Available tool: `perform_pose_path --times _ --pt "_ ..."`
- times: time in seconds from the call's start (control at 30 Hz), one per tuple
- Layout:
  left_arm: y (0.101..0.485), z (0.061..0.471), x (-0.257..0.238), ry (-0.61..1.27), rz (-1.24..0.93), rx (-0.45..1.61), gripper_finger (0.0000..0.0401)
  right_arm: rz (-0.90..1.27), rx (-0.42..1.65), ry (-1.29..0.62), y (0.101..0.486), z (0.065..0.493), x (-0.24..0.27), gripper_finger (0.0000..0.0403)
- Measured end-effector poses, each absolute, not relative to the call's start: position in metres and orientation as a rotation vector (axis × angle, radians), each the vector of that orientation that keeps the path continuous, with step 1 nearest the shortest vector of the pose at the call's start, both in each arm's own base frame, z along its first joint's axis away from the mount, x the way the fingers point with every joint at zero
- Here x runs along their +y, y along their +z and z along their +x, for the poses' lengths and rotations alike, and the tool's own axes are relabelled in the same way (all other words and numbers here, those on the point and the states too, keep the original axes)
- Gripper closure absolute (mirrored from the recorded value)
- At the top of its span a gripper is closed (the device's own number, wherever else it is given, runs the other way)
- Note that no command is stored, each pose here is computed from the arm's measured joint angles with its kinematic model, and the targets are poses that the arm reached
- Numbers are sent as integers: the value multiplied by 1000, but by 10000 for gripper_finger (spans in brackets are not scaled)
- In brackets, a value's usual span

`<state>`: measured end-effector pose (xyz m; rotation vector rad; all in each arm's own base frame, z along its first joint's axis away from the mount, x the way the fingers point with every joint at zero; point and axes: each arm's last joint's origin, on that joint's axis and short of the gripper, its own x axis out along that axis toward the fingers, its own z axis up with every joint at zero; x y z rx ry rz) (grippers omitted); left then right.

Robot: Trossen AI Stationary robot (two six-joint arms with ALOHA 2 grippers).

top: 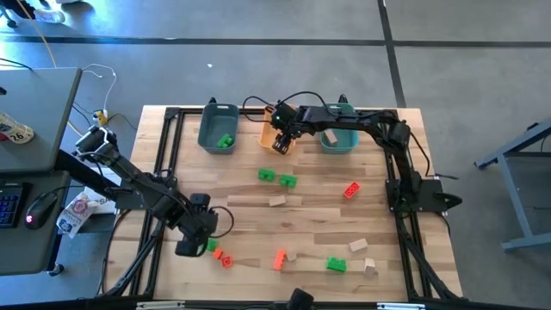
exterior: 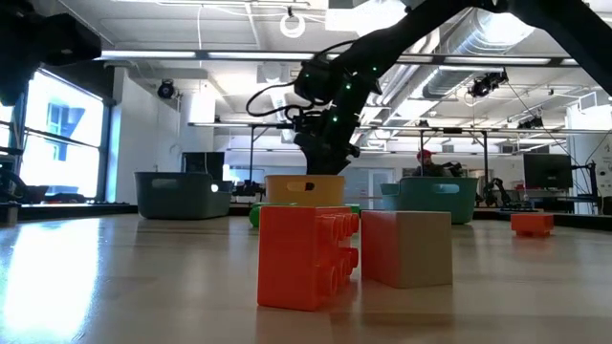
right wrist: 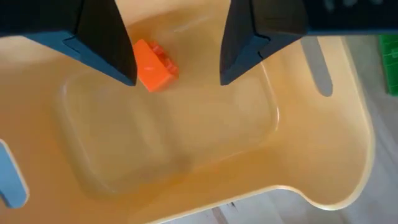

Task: Sort & place blocks by color
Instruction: Put the green game piece into the blue bin

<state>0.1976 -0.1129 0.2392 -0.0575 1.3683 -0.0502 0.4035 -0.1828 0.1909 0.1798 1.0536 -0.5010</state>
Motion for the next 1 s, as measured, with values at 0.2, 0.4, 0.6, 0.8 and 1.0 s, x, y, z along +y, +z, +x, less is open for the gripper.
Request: perform_pose_path --times 0.2,0.4,0.6,0.8,1.0 --pt "227 202 -125 -70 -21 1394 167 179 1059 -505 207 406 -184 179" --pt "217 208 -135 -74 -19 1402 167 166 1015 -498 243 414 -183 179" --pt "204 213 -139 -58 5 1447 167 156 968 -494 282 417 -181 178" --pt "189 218 -143 -51 10 1508 167 133 954 -525 308 415 -179 178" --pt "175 223 -147 -33 25 1550 167 130 960 -528 316 413 -179 178"
